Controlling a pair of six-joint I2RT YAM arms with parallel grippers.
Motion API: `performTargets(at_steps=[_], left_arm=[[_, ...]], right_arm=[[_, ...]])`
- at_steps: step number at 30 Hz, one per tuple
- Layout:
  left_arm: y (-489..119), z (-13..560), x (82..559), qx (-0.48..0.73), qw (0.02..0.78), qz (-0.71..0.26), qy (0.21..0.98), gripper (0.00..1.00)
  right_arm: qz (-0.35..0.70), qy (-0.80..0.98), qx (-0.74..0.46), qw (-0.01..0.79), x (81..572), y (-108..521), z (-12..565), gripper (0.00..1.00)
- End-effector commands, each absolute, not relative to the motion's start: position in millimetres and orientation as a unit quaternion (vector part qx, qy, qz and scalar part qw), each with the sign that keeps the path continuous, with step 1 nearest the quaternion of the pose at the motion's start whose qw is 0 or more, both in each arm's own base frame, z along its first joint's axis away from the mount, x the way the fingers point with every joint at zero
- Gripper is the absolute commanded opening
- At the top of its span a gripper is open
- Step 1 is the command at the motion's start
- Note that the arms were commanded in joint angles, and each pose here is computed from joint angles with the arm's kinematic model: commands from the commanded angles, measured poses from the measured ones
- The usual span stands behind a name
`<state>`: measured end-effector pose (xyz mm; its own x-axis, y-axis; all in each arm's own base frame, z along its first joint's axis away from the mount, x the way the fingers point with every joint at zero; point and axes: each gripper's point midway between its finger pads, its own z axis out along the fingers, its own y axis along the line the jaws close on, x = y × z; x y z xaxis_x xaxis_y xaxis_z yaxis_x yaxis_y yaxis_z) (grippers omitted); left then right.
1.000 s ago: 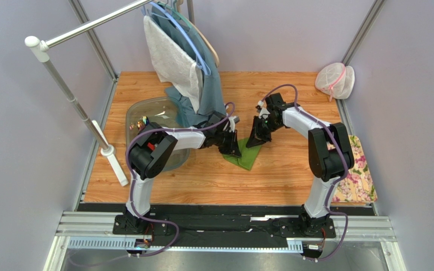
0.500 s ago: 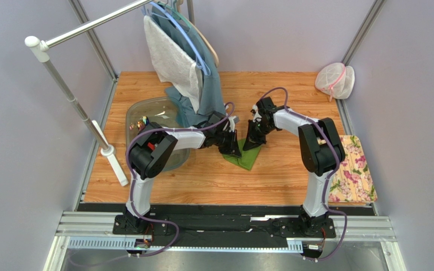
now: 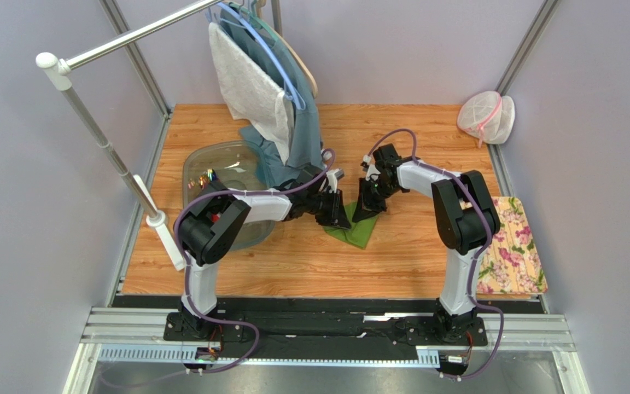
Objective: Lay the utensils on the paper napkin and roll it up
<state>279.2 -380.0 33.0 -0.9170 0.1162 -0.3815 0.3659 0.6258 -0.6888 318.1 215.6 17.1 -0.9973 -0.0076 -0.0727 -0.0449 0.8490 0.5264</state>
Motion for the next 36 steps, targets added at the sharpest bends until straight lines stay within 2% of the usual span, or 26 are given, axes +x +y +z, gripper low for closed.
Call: performTargets(at_steps=[1, 7, 17, 23, 27, 28, 31, 33, 34, 36], left_arm=[[-399.3, 94.8, 277.6, 0.170, 0.195, -0.476, 0.841, 0.21], [-407.6, 93.8, 262.1, 0.196, 0.193, -0.474, 0.837, 0.20], [-399.1, 37.4, 272.9, 0.123, 0.163, -0.422, 0.883, 0.08], [-388.6, -0.8, 272.2, 0.114, 0.129, -0.380, 0.909, 0.00], [-374.4, -21.0, 271.5, 0.083, 0.114, -0.357, 0.923, 0.00], [-371.8, -22.4, 271.8, 0.080, 0.114, -0.354, 0.925, 0.00], [-372.2, -20.0, 275.6, 0.081, 0.119, -0.354, 0.924, 0.00], [-374.4, -18.3, 275.6, 0.083, 0.117, -0.358, 0.923, 0.00], [-376.3, -16.9, 276.9, 0.083, 0.118, -0.359, 0.922, 0.00], [-377.3, -16.2, 278.0, 0.082, 0.117, -0.361, 0.922, 0.00]], right_arm=[[0.243, 0.967, -0.073, -0.012, 284.3, 194.9, -14.8, 0.00], [0.269, 0.957, -0.105, -0.023, 274.7, 198.2, -15.6, 0.00], [0.304, 0.942, -0.141, -0.019, 284.9, 201.2, -9.2, 0.01], [0.311, 0.940, -0.143, -0.004, 290.7, 204.2, 2.8, 0.05], [0.327, 0.935, -0.134, 0.022, 303.7, 205.9, 35.8, 0.13], [0.330, 0.934, -0.131, 0.031, 307.2, 204.8, 44.8, 0.20], [0.332, 0.934, -0.116, 0.058, 312.1, 203.2, 73.2, 0.29], [0.324, 0.939, -0.101, 0.056, 309.6, 203.0, 73.9, 0.27], [0.317, 0.943, -0.085, 0.053, 309.3, 202.7, 72.6, 0.21], [0.307, 0.947, -0.080, 0.043, 305.3, 205.4, 67.7, 0.15]])
